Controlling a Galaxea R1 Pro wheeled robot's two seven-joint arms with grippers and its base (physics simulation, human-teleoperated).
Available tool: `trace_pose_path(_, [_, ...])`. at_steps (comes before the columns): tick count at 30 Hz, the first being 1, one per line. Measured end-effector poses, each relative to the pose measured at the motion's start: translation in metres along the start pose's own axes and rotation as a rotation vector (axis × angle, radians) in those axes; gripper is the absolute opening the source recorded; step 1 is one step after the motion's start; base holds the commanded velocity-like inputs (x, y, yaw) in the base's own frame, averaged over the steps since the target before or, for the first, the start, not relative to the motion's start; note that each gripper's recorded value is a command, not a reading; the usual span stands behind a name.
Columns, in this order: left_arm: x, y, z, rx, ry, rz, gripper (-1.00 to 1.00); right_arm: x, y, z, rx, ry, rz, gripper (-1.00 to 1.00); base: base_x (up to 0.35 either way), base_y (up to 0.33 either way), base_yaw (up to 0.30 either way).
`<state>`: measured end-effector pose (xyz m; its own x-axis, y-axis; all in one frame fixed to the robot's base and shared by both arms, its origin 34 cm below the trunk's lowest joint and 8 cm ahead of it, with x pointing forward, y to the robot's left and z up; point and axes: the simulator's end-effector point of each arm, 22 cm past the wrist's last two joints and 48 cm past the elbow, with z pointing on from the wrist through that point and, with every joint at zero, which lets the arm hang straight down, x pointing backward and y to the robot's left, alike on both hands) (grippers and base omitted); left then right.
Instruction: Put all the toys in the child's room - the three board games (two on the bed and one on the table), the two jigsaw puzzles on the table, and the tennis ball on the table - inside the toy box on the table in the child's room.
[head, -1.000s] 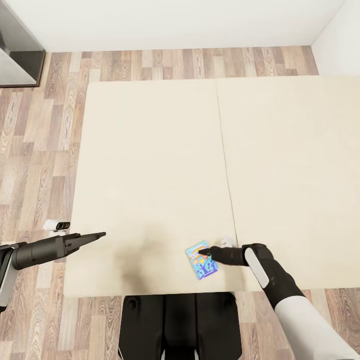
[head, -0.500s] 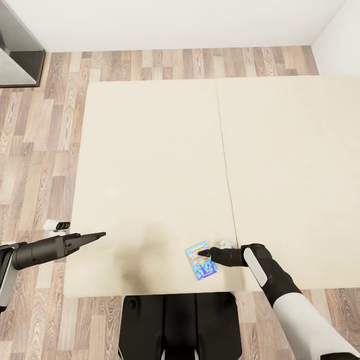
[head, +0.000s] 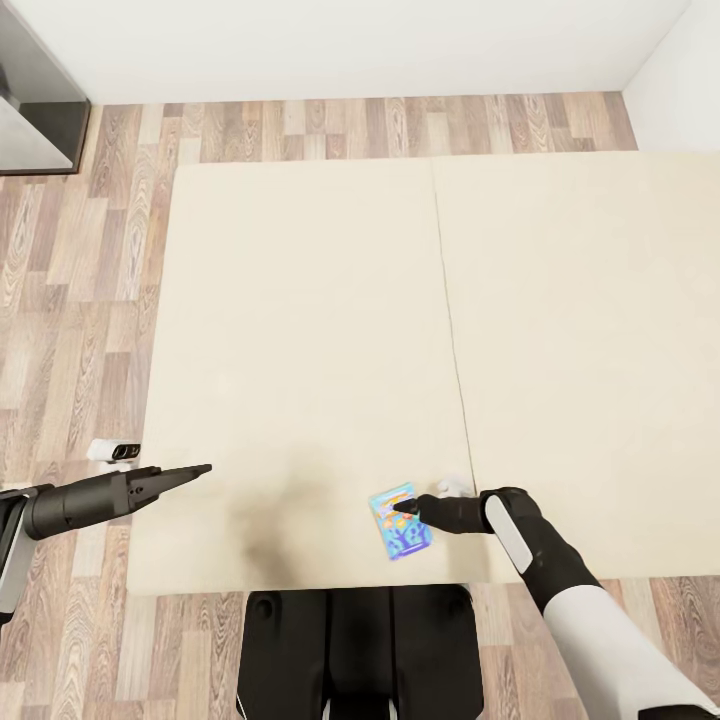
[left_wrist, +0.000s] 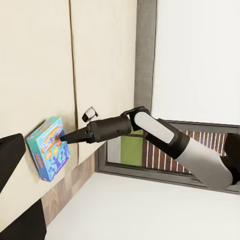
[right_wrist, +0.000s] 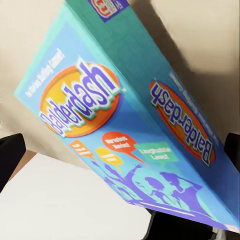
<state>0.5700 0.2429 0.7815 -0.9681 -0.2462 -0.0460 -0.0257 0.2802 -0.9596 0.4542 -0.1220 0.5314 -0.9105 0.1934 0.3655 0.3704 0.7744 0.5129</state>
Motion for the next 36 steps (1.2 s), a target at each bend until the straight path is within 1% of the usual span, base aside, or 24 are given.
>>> trace_pose_path(9, [0.0, 0.0, 0.0, 0.0, 0.0, 0.0, 1.0, 0.005, 0.023, 0.009, -0.035, 0.03, 0.006, 1.0, 0.0, 0.0, 0.0])
trace_pose_path(28, [0.0, 0.0, 0.0, 0.0, 0.0, 0.001, 1.0, 0.004, 0.027, 0.009, -0.041, 0.029, 0.004, 1.0, 0.0, 0.0, 0.0])
trace_pose_path(36, [-0.001, 0.0, 0.0, 0.0, -0.001, 0.001, 1.0, 0.008, 0.036, 0.014, -0.052, 0.037, -0.004, 1.0, -0.011, 0.002, 0.0])
